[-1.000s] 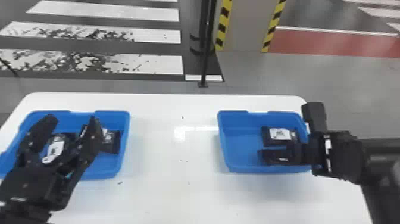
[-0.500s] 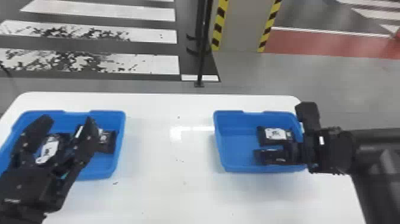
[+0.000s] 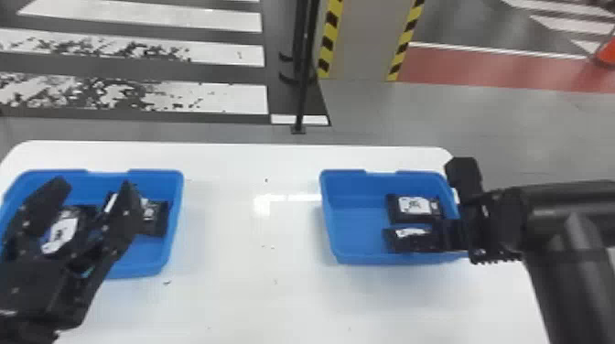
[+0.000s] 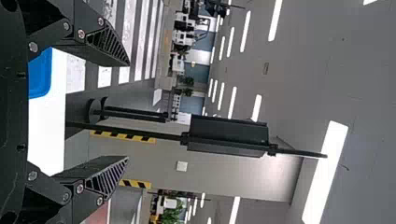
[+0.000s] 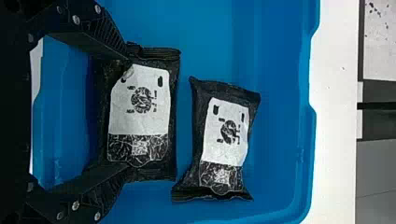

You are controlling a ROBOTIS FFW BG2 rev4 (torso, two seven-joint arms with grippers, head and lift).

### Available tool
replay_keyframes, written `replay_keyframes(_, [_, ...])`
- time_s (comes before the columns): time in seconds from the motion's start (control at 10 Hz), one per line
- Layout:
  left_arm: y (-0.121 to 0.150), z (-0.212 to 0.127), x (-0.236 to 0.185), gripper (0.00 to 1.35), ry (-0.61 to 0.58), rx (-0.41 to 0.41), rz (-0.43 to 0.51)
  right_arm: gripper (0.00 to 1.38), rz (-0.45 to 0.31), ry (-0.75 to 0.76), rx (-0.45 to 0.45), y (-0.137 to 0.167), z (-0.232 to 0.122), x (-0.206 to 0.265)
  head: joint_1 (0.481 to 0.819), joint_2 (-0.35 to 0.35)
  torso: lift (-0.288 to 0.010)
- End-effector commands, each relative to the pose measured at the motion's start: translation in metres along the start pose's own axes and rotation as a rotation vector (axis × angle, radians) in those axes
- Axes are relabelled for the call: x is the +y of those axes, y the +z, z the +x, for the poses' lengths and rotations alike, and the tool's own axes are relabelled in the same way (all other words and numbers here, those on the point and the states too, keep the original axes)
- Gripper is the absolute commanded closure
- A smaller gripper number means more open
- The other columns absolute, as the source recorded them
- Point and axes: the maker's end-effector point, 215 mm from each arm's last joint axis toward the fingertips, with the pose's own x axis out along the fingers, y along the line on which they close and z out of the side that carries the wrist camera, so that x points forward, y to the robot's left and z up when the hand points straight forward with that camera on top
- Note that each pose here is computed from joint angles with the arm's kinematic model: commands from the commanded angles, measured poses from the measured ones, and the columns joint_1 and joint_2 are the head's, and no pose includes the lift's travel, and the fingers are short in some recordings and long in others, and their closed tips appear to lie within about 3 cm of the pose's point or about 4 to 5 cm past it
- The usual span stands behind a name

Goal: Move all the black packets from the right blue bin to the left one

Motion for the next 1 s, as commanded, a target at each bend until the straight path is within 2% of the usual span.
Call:
replay_keyframes(0.0, [0.000, 0.000, 0.001, 0.36, 0.001, -0.002, -0.003, 0.20, 0.007, -0.006, 0.020, -0.006, 0.004, -0.003, 0.695, -0.180, -0.140])
replay_keyframes(0.2, [-0.004, 0.001, -0.001, 0.36, -0.001, 0.003, -0.004, 0.23, 0.019, 0.001, 0.042, -0.010, 0.010, -0.004, 0.695, -0.186, -0.140])
replay_keyframes(0.3, [-0.005, 0.001, -0.001, 0.36, -0.001, 0.005, -0.005, 0.31, 0.018, 0.000, 0.053, -0.014, 0.013, -0.003, 0.695, -0.187, -0.140])
replay_keyframes(0.5, [-0.004, 0.001, 0.000, 0.36, -0.001, 0.000, -0.008, 0.92, 0.013, 0.041, 0.048, -0.018, 0.018, 0.009, 0.695, -0.187, -0.140])
replay_keyframes(0.6, [-0.004, 0.001, 0.001, 0.36, 0.001, -0.003, -0.008, 1.10, 0.009, 0.062, 0.009, -0.015, 0.020, 0.016, 0.695, -0.181, -0.140])
replay_keyframes(0.9, [-0.004, 0.001, 0.001, 0.36, 0.001, -0.009, -0.013, 1.12, 0.033, 0.084, -0.097, -0.005, 0.027, 0.015, 0.695, -0.165, -0.140])
